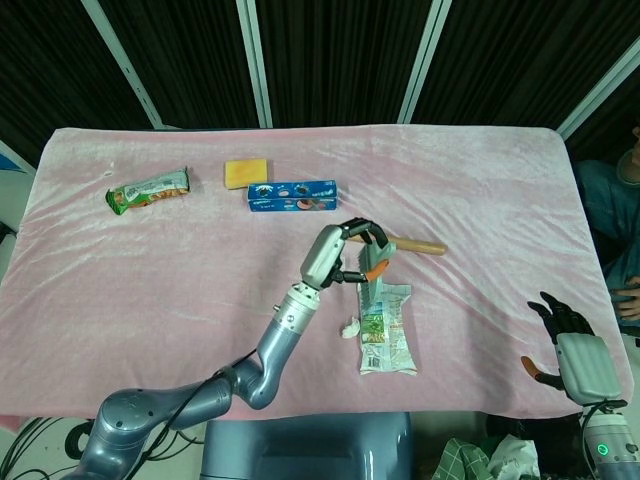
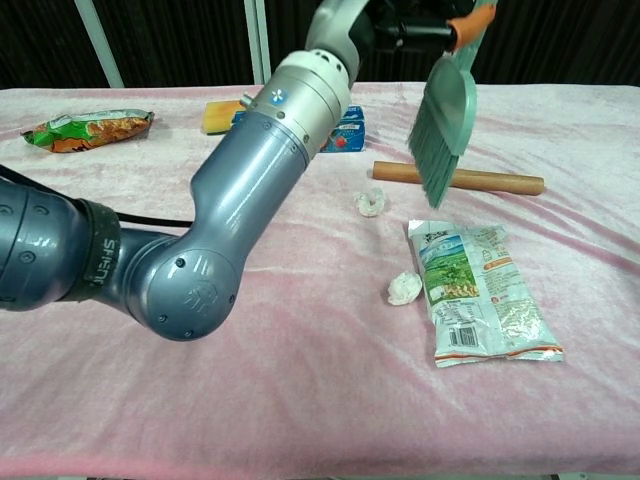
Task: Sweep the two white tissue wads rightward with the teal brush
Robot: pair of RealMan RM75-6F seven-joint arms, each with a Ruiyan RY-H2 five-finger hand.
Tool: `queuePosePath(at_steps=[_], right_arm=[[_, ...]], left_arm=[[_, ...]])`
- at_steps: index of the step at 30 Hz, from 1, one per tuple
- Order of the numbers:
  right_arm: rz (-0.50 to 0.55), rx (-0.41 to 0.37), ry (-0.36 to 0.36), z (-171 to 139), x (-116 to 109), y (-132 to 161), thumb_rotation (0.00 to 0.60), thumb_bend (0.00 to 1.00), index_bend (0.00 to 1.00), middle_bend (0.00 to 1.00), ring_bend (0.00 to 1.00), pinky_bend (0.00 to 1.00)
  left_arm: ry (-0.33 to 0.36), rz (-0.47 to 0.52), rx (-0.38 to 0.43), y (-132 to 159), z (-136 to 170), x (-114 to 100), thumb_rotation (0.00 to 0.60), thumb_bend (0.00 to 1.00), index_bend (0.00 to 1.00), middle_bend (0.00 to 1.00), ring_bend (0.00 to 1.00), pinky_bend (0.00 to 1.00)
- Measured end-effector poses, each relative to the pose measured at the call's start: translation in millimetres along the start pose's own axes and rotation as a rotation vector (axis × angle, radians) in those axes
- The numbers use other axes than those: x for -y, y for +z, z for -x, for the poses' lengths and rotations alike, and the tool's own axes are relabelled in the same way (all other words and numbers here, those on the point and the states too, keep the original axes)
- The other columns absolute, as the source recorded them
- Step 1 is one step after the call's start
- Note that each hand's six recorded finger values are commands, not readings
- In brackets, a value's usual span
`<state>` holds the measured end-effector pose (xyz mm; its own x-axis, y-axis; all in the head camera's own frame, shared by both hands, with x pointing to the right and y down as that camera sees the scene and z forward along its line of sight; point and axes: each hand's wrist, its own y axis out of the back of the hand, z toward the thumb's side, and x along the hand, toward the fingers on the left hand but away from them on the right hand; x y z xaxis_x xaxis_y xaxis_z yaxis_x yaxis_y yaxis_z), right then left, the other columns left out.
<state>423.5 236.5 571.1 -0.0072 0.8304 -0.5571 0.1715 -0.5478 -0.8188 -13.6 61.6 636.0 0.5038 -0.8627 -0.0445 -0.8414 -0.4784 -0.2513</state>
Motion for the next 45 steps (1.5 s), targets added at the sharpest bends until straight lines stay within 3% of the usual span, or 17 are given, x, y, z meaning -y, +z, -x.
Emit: queuePosePath(at_steps=[3, 9, 15, 19, 26, 33, 39, 45], right_arm=[[0.001, 0.005, -0.002, 0, 0, -1, 0.600, 0.19, 0.18, 0.06, 0.10, 0.15], [0.000, 0.008, -0.002, 1, 0, -1, 0.600, 0.18, 0.18, 0.06, 0.10, 0.15], [-0.002, 0.008, -0.005, 1, -1, -1, 0.600, 0.18, 0.18, 0.06, 0.10, 0.15], [-0.002, 0.008, -0.004, 0, -1, -1, 0.600, 0.18, 0.18, 0.06, 0.10, 0.15], [-0.003, 0.009, -0.005, 0, -1, -1, 0.600, 0.18, 0.18, 0.06, 0.10, 0.15], [-0.001, 0.011, -0.003, 0, -1, -1, 0.600, 0.19, 0.18, 0.06, 0.10, 0.15], [0.000, 0.011, -0.003, 0, -1, -2, 0.600, 0.18, 0.18, 0.06, 0.10, 0.15], [0.003, 0.010, 0.002, 0, -1, -1, 0.600, 0.19, 0.18, 0.06, 0.10, 0.15]], left_arm=[[0.015, -0.027, 0.051, 4, -3, -14, 0.600, 0.44, 0.74, 0.75, 0.40, 0.47], [-0.049, -0.228, 0.054, -9, -1, -40, 0.600, 0.44, 0.74, 0.76, 0.40, 0.46], [-0.164, -0.422, -0.009, -28, 14, -75, 0.600, 0.44, 0.74, 0.75, 0.40, 0.46], [-0.210, -0.569, -0.073, -40, 33, -114, 0.600, 0.44, 0.73, 0.75, 0.40, 0.46], [-0.325, -0.681, -0.250, -68, 66, -163, 0.600, 0.44, 0.73, 0.75, 0.40, 0.46], [-0.416, -0.789, -0.354, -102, 95, -176, 0.600, 0.44, 0.73, 0.74, 0.40, 0.46], [-0.450, -0.808, -0.387, -124, 99, -167, 0.600, 0.44, 0.73, 0.74, 0.39, 0.45], [-0.556, -0.891, -0.408, -142, 104, -152, 0.600, 0.44, 0.72, 0.74, 0.39, 0.45]])
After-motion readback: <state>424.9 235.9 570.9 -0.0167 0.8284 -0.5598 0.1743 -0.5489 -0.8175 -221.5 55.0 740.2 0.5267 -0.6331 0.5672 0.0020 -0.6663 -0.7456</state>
